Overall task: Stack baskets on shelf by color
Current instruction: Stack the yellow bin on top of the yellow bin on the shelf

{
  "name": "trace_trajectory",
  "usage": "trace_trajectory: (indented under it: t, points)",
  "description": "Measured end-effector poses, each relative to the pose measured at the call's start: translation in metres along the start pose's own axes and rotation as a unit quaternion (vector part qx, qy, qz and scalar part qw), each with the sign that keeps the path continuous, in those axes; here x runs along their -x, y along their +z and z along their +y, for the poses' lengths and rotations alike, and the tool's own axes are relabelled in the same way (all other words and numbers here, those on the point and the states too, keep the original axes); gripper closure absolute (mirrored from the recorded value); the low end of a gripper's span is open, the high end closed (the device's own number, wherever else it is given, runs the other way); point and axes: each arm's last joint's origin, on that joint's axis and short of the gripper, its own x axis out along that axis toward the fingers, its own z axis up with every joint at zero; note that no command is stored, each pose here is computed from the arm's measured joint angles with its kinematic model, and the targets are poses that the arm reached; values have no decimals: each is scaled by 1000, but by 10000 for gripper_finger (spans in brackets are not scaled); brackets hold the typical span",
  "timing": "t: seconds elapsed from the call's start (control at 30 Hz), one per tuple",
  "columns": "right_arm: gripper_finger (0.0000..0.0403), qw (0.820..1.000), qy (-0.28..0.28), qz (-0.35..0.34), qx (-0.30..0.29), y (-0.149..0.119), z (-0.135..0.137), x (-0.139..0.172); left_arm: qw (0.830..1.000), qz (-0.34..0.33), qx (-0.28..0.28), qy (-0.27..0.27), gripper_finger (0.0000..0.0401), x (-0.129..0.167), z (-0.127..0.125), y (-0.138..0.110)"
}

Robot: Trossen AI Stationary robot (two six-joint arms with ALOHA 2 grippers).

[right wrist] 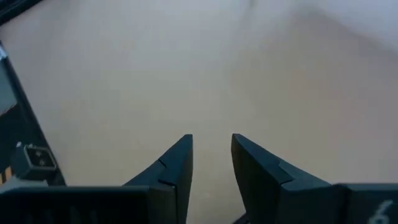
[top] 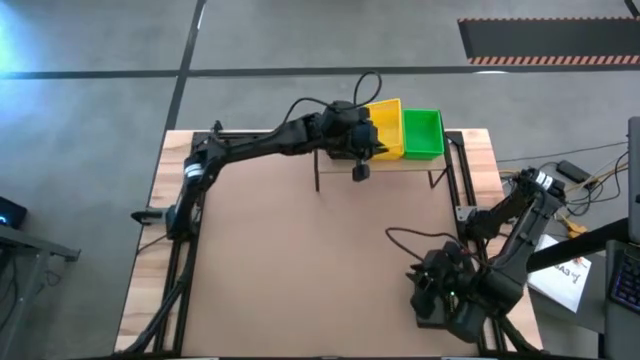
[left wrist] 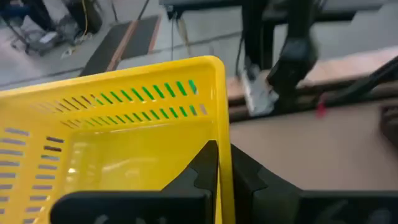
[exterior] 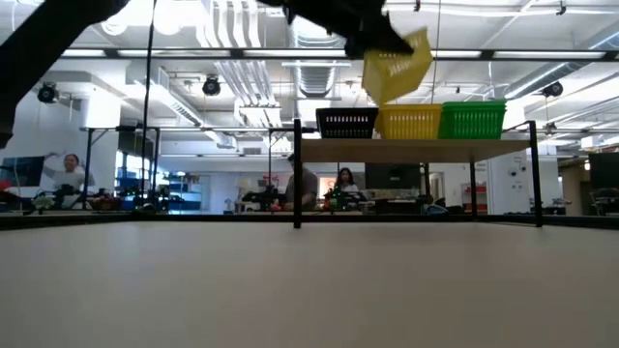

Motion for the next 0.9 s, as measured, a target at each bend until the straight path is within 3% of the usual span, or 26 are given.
trace_trajectory:
  t: [0.3,0.7,0.9]
  points:
    - [331,998,-15,-4,-64,12,0,-10,999,40,-27,10,401,-29,16,-36]
    - [335,995,-6,-4,-96,13,3,-11,999,34,-34,12,401,-31,16,-36]
    - [335,995,-1,-3,-101,13,4,-11,998,-18,-44,33,401,-28,16,-21]
